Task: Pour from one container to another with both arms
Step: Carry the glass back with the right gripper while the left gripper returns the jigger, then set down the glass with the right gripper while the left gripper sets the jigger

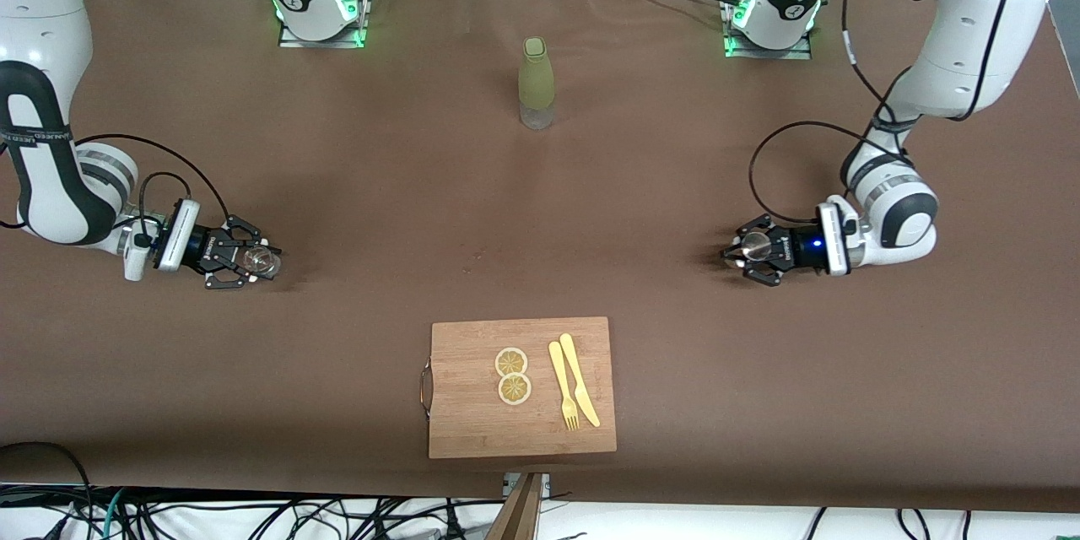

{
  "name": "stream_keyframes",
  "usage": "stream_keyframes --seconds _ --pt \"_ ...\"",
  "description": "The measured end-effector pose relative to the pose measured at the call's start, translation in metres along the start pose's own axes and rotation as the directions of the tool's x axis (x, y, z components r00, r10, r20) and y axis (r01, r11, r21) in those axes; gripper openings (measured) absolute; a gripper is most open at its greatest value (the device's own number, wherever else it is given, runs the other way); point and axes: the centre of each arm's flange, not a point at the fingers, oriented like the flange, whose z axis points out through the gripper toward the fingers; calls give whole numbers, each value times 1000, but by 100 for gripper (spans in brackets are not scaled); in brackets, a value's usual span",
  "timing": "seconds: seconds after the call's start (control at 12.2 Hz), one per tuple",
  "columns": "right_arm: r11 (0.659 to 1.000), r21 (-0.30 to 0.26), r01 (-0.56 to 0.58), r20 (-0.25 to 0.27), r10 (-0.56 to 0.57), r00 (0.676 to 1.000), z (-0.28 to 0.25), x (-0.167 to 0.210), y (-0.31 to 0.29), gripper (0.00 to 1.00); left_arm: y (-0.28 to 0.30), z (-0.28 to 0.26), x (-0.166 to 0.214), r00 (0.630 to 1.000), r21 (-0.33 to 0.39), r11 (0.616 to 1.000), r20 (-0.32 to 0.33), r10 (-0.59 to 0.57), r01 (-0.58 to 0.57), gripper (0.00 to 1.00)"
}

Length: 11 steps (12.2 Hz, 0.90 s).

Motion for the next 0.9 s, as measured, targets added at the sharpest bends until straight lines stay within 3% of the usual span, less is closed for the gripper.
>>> stream_keyframes --seconds 0.82,0.9 --pt "999 -6 -45 -16 44 999 1 -37 -10 50 26 -123 -12 999 -10 999 39 -30 30 9" --pt "999 -6 -46 -16 46 999 2 -37 -10 59 29 -133 -15 998 -9 999 48 -35 35 9"
